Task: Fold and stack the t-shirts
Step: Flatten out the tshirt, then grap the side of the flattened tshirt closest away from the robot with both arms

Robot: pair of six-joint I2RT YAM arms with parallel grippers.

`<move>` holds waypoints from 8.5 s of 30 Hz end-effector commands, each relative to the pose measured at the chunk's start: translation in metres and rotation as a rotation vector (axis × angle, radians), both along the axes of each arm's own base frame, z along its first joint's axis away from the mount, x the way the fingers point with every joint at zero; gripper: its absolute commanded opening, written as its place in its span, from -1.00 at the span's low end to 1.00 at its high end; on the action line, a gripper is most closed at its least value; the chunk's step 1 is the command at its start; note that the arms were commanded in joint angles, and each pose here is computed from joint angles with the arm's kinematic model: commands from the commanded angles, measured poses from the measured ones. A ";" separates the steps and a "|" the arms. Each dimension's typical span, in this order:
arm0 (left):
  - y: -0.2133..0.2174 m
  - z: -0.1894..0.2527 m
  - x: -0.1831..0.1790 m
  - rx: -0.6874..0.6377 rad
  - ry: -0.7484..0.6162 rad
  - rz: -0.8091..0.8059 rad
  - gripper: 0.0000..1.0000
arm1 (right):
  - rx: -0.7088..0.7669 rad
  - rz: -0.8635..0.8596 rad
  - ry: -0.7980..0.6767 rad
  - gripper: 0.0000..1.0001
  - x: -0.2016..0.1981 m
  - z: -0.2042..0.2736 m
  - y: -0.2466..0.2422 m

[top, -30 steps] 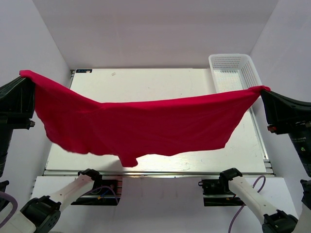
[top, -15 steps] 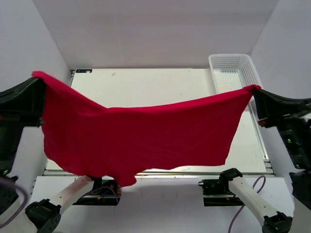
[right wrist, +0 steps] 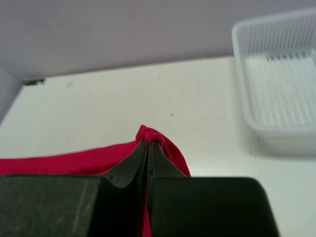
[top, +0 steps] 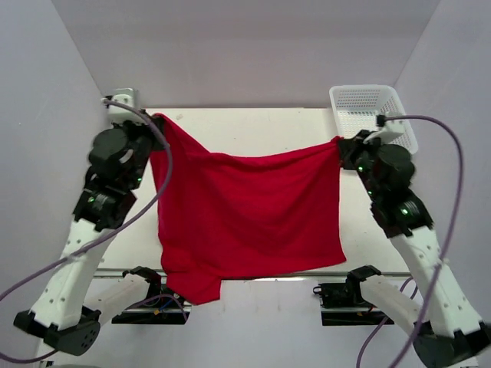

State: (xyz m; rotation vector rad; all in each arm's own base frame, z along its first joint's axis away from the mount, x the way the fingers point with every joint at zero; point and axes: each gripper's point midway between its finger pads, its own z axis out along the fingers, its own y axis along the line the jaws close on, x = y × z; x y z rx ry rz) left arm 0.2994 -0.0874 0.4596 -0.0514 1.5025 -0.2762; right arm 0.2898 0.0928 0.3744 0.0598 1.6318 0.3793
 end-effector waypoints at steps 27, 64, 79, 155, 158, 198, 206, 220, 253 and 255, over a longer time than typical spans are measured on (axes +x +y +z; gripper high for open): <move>0.006 -0.181 0.216 0.126 0.299 0.281 -1.00 | -0.115 -0.237 0.267 -1.00 0.185 -0.123 0.000; 0.004 -0.243 0.227 0.073 0.555 0.094 0.98 | -0.093 0.250 0.473 0.81 0.196 -0.172 0.074; -0.005 -0.347 0.049 -0.076 0.666 -0.080 0.98 | 0.095 0.205 0.656 0.81 0.035 -0.274 0.046; -0.029 -0.440 -0.164 -0.259 1.449 -0.042 0.58 | 0.141 0.063 0.696 0.81 -0.026 -0.288 0.006; -0.030 -0.446 -0.162 -0.238 1.471 -0.031 0.33 | 0.138 0.047 0.686 0.81 -0.026 -0.287 0.002; -0.043 -0.421 -0.140 0.028 1.409 0.063 -1.00 | 0.076 -0.344 0.894 0.47 -0.043 -0.342 -0.056; -0.033 -0.410 -0.128 0.059 1.359 0.155 -1.00 | 0.092 -0.354 0.878 0.30 -0.031 -0.346 -0.054; -0.050 -0.402 -0.141 0.011 1.345 -0.016 -1.00 | 0.086 -0.265 0.892 -1.00 -0.052 -0.344 -0.045; -0.064 -0.332 0.002 0.064 1.078 0.115 -1.00 | 0.061 -0.194 0.862 -1.00 -0.007 -0.295 -0.032; -0.056 -0.319 0.016 0.058 1.042 0.161 -1.00 | 0.039 -0.216 0.879 -1.00 -0.002 -0.299 -0.035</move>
